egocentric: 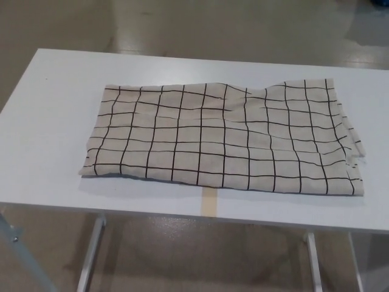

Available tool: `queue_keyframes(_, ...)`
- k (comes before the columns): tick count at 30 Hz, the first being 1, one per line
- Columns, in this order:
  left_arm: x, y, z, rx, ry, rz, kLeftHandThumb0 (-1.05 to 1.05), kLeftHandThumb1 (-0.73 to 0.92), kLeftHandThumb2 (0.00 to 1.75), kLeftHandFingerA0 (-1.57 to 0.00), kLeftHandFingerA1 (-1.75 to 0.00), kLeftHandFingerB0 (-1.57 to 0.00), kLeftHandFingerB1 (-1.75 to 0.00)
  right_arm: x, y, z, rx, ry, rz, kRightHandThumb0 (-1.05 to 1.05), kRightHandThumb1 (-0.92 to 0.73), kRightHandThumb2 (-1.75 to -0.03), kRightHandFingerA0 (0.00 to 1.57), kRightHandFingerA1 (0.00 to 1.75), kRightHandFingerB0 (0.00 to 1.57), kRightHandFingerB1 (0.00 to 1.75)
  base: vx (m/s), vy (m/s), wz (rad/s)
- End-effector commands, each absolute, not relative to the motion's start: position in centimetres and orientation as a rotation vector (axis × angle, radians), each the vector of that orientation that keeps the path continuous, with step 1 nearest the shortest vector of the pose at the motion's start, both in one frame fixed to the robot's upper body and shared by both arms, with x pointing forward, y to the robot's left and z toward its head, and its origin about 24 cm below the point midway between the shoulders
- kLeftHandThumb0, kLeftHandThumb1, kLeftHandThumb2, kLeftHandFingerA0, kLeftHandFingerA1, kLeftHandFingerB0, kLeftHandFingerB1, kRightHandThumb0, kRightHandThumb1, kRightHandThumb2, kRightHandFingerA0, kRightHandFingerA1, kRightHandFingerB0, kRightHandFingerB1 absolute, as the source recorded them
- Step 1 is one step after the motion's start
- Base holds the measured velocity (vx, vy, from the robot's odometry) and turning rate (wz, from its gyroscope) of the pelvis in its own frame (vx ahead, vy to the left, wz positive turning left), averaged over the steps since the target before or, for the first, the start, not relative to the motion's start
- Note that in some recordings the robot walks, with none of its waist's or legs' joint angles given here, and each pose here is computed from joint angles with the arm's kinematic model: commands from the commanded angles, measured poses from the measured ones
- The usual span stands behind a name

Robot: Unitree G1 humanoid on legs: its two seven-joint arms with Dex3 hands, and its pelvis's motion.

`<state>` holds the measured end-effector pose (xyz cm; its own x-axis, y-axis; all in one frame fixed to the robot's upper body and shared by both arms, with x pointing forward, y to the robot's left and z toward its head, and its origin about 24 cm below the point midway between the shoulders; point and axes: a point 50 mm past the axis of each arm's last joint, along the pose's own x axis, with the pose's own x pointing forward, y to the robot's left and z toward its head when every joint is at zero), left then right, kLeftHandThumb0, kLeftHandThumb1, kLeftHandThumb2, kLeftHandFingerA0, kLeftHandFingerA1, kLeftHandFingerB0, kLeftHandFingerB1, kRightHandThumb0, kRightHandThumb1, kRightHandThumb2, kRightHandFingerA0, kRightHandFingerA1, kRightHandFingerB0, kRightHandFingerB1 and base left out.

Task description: Use the left hand to fold a white towel with checkered patterns in half.

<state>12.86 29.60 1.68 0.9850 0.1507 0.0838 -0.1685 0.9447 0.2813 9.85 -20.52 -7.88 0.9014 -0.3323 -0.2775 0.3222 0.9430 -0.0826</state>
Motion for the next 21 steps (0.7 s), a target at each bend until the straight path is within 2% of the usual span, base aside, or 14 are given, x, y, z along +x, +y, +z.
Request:
queue_keyframes(1, 14.3, 27.2, 5.6, 0.464, -0.267, 0.136, -0.41, 0.27, 0.60, 0.00, -0.01, 0.00, 0.00, 9.8, -20.2, -8.7, -0.087, 0.275, -0.277, -0.62, -0.59, -0.92, 0.00, 0.21, 0.00, 0.22, 0.00, 0.000, 0.00)
queue_keyframes(2, 14.5, 27.0, 6.1, 0.496, -0.293, 0.133, -0.39, 0.27, 0.59, 0.00, -0.02, 0.00, 0.00, 9.8, -20.3, -8.7, -0.097, 0.277, -0.277, -0.58, -0.79, -0.64, 0.00, 0.21, 0.01, 0.23, 0.00, 0.000, 0.00)
queue_keyframes(3, 15.2, 26.6, 7.1, 0.564, -0.350, 0.119, -0.38, 0.26, 0.59, 0.00, -0.02, 0.00, 0.00, 9.9, -20.4, -8.8, -0.111, 0.278, -0.275, -0.58, -0.79, -0.64, 0.00, 0.23, 0.01, 0.24, 0.00, 0.000, 0.00)
queue_keyframes(4, 15.6, 26.5, 7.7, 0.598, -0.381, 0.111, -0.38, 0.26, 0.59, 0.00, -0.02, 0.00, 0.00, 10.0, -20.4, -8.8, -0.117, 0.279, -0.273, -0.58, -0.79, -0.64, 0.00, 0.23, 0.01, 0.24, 0.00, 0.000, 0.00)
queue_keyframes(5, 16.2, 26.1, 8.5, 0.643, -0.428, 0.092, -0.37, 0.26, 0.58, 0.00, -0.02, 0.00, 0.00, 9.8, -20.4, -8.9, -0.124, 0.284, -0.271, -0.62, -0.58, -0.93, 0.00, 0.24, 0.00, 0.24, 0.00, 0.000, 0.00)
queue_keyframes(13, 21.1, 24.0, 11.3, 0.846, -0.549, -0.031, -0.44, 0.29, 0.62, 0.00, -0.07, 0.00, -0.02, 8.9, -20.1, -9.4, -0.113, 0.307, -0.266, -0.60, -0.55, -0.89, 0.00, 0.26, 0.00, 0.24, 0.00, 0.000, 0.00)
queue_keyframes(15, 22.7, 23.3, 11.6, 0.897, -0.559, -0.059, -0.46, 0.31, 0.66, 0.00, -0.14, 0.00, -0.11, 8.8, -20.1, -9.4, -0.109, 0.305, -0.266, -0.59, -0.55, -0.89, 0.00, 0.26, 0.00, 0.24, 0.00, 0.000, 0.00)
queue_keyframes(21, 27.7, 22.1, 10.6, 1.121, -0.450, -0.162, -0.51, 0.35, 0.70, 0.00, -0.12, 0.00, -0.14, 8.8, -20.2, -9.4, -0.112, 0.308, -0.260, -0.58, -0.54, -0.89, 0.00, 0.27, 0.00, 0.27, 0.00, 0.000, 0.00)
